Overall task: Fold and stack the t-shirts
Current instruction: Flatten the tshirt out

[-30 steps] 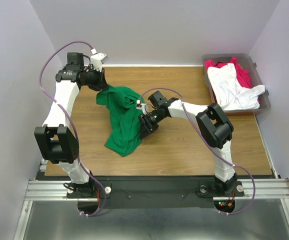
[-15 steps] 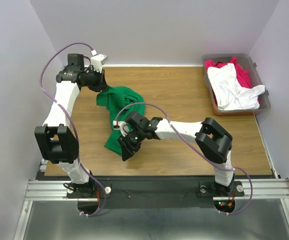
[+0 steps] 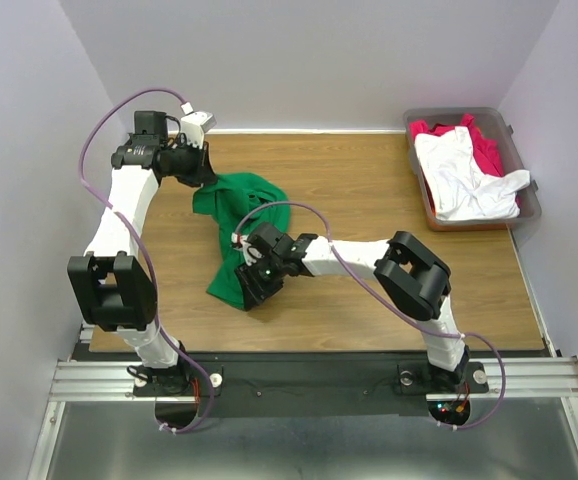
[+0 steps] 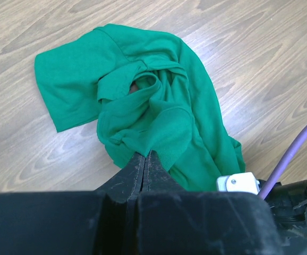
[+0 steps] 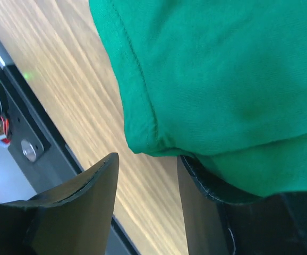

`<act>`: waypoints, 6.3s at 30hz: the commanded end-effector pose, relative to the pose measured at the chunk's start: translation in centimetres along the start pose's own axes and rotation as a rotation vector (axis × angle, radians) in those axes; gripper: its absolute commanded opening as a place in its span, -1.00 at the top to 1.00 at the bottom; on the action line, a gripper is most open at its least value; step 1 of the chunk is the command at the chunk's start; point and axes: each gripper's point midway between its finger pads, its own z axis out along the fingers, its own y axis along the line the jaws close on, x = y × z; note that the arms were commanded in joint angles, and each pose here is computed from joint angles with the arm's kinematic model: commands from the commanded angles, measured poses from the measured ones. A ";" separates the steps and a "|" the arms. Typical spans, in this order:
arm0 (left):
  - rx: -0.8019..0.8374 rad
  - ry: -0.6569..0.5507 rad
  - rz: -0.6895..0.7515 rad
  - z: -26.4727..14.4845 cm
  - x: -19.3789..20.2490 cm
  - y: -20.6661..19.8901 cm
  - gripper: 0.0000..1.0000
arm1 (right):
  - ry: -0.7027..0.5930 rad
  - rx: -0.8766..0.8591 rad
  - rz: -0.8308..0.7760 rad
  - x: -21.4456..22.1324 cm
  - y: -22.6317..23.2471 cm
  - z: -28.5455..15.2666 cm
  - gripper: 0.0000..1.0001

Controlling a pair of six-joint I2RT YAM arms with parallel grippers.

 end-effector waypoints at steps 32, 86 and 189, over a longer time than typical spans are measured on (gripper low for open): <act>-0.005 -0.045 0.031 -1.5 -0.1 0.3 1.00 | -0.061 -0.043 0.000 -3.8 1.2 0.9 0.11; -0.170 0.492 0.522 -9.2 14.6 6.5 1.00 | -0.267 0.834 -0.187 -0.6 -25.6 -38.1 0.99; -0.361 -0.100 -0.436 -6.2 3.1 18.2 1.00 | -0.195 0.418 -0.177 -8.1 -26.0 -24.2 0.61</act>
